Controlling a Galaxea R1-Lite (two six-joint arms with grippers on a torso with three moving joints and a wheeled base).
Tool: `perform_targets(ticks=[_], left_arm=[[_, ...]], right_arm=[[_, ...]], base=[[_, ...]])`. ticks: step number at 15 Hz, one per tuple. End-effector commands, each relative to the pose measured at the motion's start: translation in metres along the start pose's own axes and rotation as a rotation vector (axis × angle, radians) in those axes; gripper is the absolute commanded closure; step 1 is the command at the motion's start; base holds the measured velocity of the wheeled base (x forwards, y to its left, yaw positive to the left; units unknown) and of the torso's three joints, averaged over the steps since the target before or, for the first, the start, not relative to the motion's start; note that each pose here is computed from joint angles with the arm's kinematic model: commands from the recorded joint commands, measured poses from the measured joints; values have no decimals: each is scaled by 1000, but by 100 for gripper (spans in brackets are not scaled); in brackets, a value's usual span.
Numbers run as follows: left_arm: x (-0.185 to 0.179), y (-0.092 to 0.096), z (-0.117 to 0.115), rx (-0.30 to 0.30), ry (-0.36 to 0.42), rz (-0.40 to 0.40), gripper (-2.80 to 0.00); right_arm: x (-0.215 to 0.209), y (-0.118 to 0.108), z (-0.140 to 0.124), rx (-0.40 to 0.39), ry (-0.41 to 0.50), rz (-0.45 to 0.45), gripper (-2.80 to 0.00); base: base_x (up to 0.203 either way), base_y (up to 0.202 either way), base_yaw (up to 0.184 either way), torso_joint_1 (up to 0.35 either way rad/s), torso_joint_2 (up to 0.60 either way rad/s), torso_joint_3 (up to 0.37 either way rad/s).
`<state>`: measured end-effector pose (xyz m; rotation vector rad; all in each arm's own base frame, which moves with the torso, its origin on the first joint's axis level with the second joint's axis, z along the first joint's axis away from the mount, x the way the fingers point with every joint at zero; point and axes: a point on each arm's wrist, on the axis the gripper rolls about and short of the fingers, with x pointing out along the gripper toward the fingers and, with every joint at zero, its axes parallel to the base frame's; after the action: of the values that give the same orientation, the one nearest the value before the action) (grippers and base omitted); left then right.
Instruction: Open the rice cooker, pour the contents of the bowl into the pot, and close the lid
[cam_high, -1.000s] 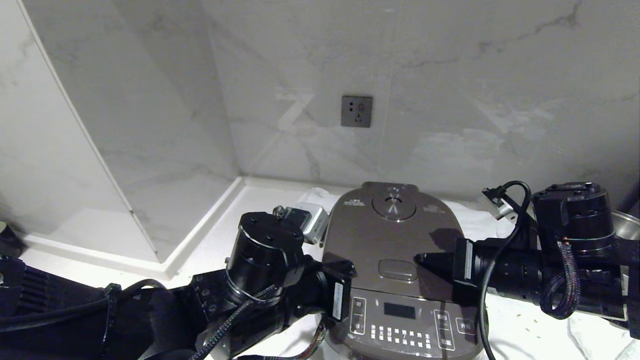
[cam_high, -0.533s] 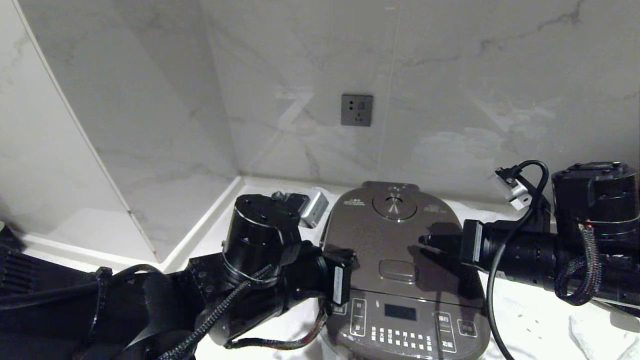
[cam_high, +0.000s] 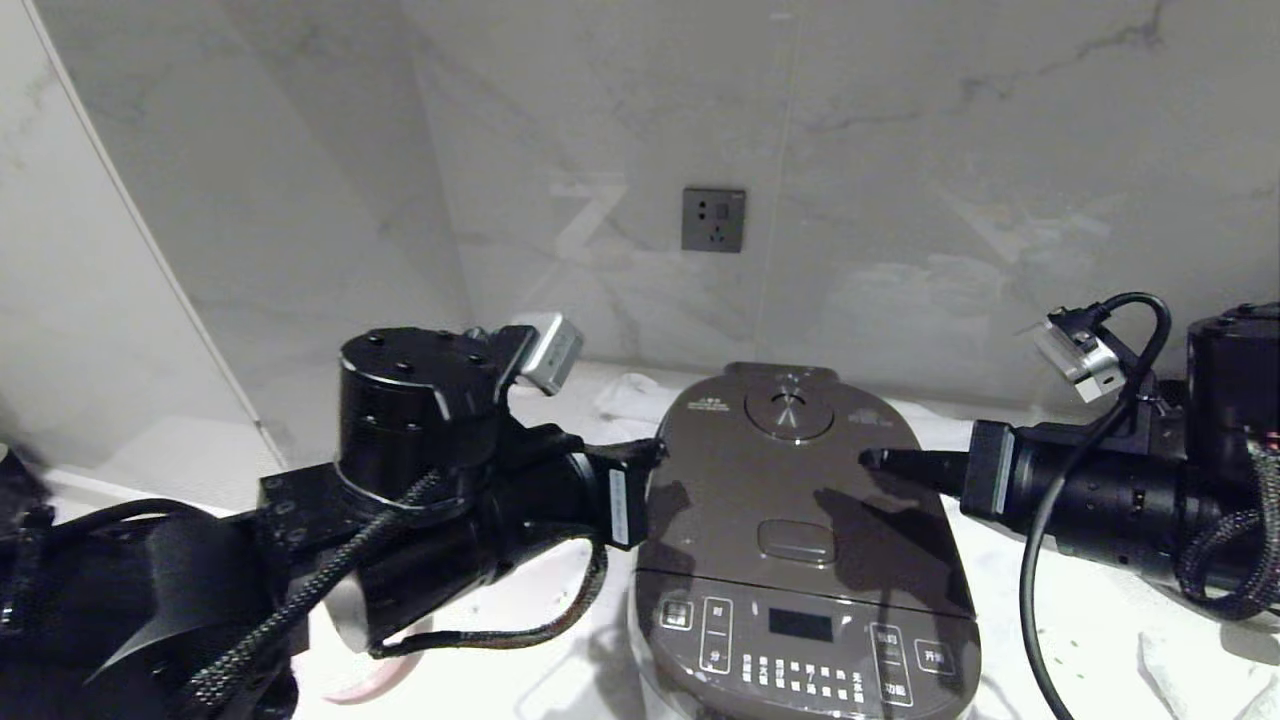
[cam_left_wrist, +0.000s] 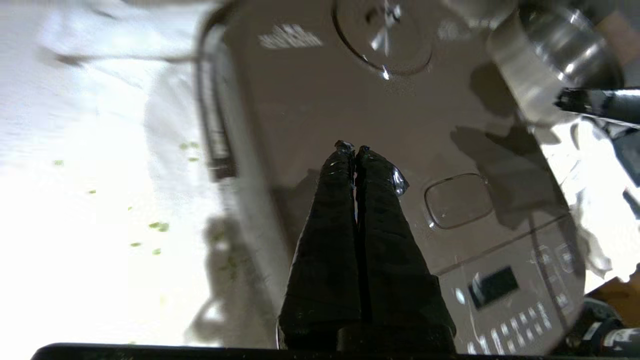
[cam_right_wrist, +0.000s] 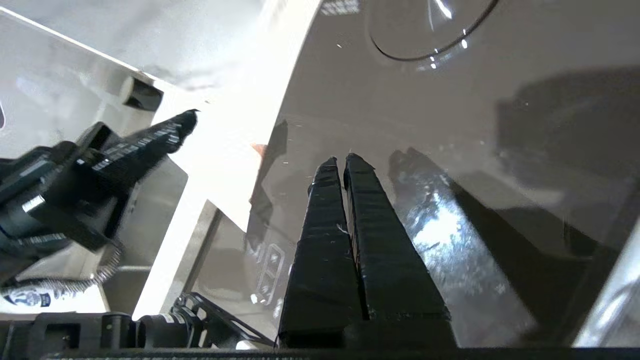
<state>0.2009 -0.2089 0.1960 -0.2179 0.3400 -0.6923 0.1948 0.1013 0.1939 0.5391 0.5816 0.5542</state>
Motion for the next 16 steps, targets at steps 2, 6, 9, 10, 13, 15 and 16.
perform_targets(ticks=[2,6,9,10,13,15,16], left_arm=[[-69,18,28,-21,-171,41,0],[-176,32,37,32,-371,141,0],[-242,34,22,126,-461,288,0],[-257,34,16,156,-483,363,0],[-285,30,-5,219,-503,615,0],[-299,21,-19,248,-528,749,0],[-303,18,-26,255,-532,768,0]], right_arm=[[-25,10,3,-32,-63,40,0],[-37,11,2,-52,-117,2,0],[-46,8,-6,-54,-136,-18,0],[-49,7,-7,-54,-148,-25,0],[-61,7,-10,-63,-183,-33,0],[-68,7,-13,-84,-198,-39,0],[-72,7,-14,-85,-204,-47,0]], base=[[0,0,0,0,0,0],[0,0,0,0,0,0],[0,0,0,0,0,0],[0,0,0,0,0,0],[0,0,0,0,0,0],[0,0,0,0,0,0],[0,0,0,0,0,0]])
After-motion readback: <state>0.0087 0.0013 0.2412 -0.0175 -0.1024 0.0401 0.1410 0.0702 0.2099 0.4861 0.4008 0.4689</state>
